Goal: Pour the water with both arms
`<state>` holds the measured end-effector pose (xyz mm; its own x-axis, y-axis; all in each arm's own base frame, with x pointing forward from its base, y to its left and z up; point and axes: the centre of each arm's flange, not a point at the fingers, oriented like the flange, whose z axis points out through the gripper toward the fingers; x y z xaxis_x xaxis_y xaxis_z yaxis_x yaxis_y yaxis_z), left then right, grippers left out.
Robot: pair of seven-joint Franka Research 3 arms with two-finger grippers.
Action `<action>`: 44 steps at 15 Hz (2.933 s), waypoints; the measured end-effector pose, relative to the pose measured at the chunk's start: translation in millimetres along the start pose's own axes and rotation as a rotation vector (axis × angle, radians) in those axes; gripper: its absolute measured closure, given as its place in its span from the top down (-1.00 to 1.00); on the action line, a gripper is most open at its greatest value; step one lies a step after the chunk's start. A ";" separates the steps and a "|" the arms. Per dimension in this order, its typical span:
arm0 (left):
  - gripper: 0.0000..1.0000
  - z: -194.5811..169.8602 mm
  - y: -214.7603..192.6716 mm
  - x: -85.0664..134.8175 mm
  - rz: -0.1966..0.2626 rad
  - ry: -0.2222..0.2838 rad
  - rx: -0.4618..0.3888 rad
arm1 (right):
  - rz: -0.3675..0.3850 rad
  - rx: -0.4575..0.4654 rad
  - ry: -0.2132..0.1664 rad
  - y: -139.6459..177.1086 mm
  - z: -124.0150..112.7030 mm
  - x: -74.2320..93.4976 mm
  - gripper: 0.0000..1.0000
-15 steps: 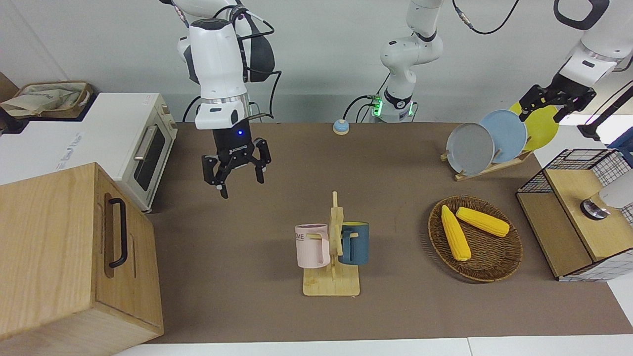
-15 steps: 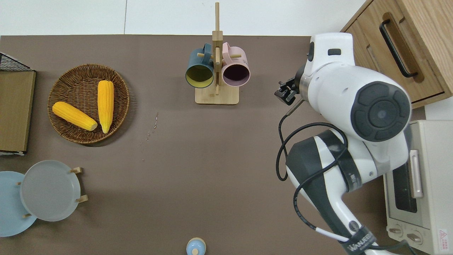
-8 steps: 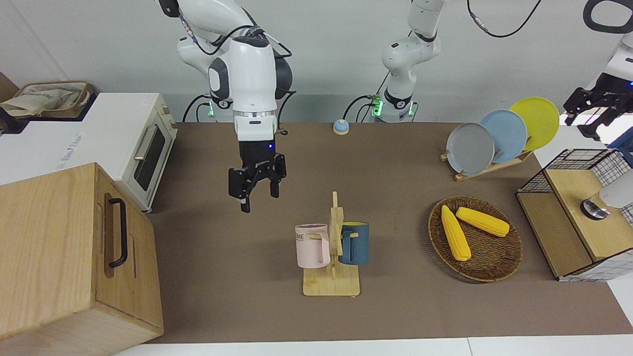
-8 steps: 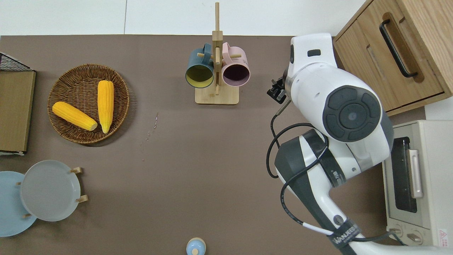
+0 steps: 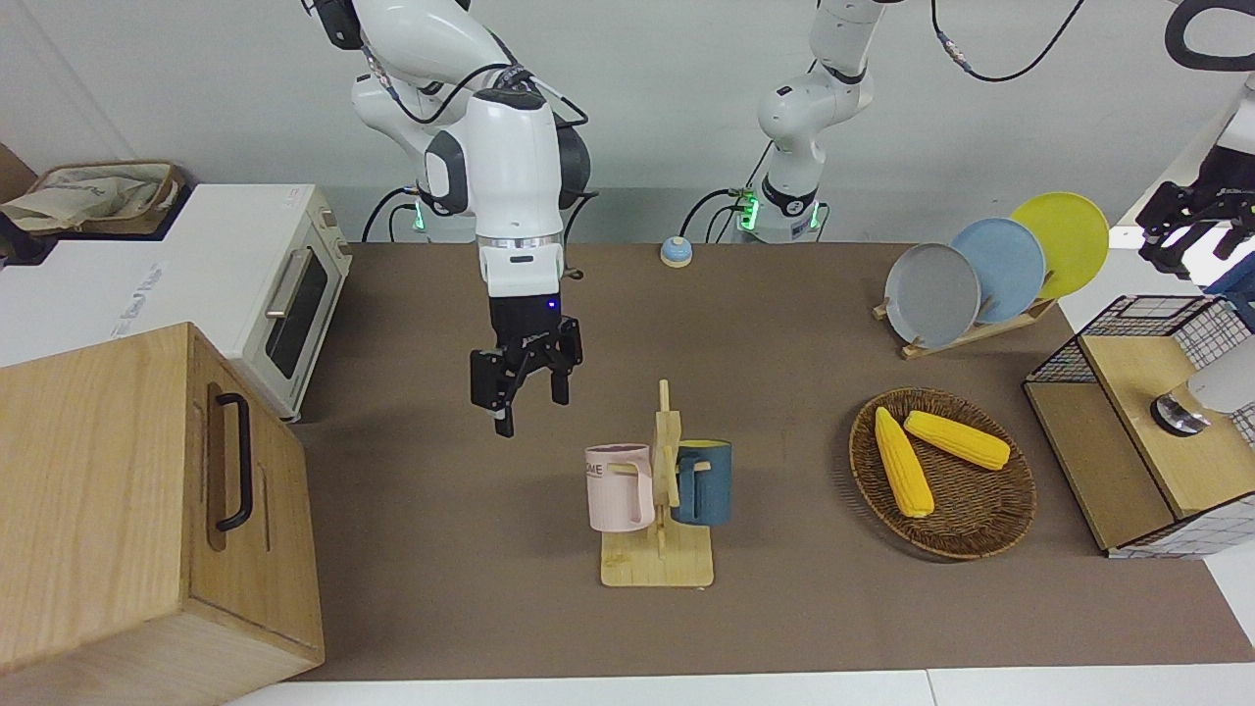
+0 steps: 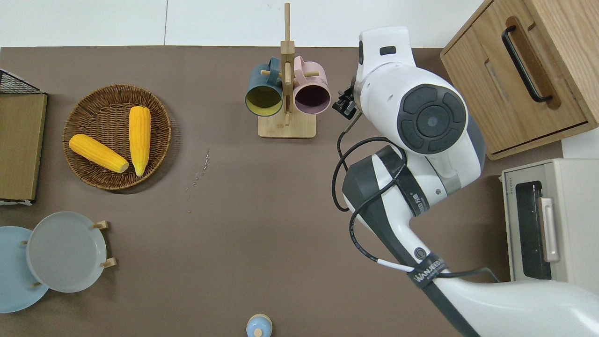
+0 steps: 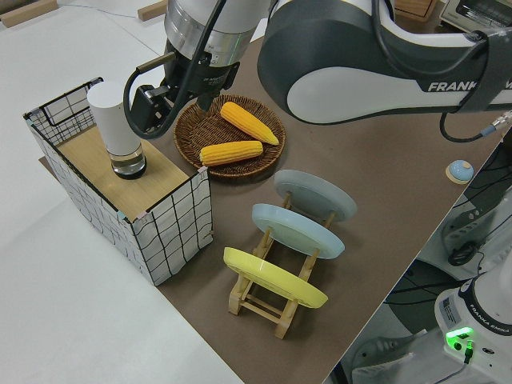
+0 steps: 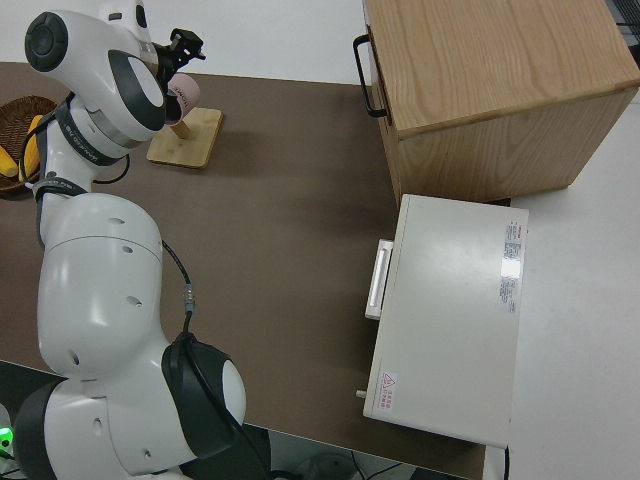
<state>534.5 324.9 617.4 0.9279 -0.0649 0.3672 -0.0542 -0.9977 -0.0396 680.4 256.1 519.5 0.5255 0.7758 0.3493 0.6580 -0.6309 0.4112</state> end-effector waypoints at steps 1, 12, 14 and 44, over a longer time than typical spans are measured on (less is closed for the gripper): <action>1.00 4.0 -9.3 -0.3 -0.011 0.044 -0.009 | 0.001 0.004 0.003 -1.2 4.1 2.9 0.98; 1.00 68.2 -39.8 7.1 -0.016 0.236 -0.050 | 0.060 0.047 0.005 -30.1 36.2 21.8 0.96; 1.00 80.5 -41.6 6.9 -0.019 0.288 -0.039 | 0.061 0.054 0.007 -37.3 40.1 26.0 0.94; 0.99 155.3 -39.0 8.5 -0.080 0.405 -0.084 | 0.031 0.044 0.010 -47.6 66.3 32.2 -0.40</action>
<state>601.8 365.9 477.8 0.7114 0.0280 0.7022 -0.0331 -0.9968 0.0733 701.7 312.0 455.3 0.5407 0.7554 0.3701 0.6646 -0.6534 0.3625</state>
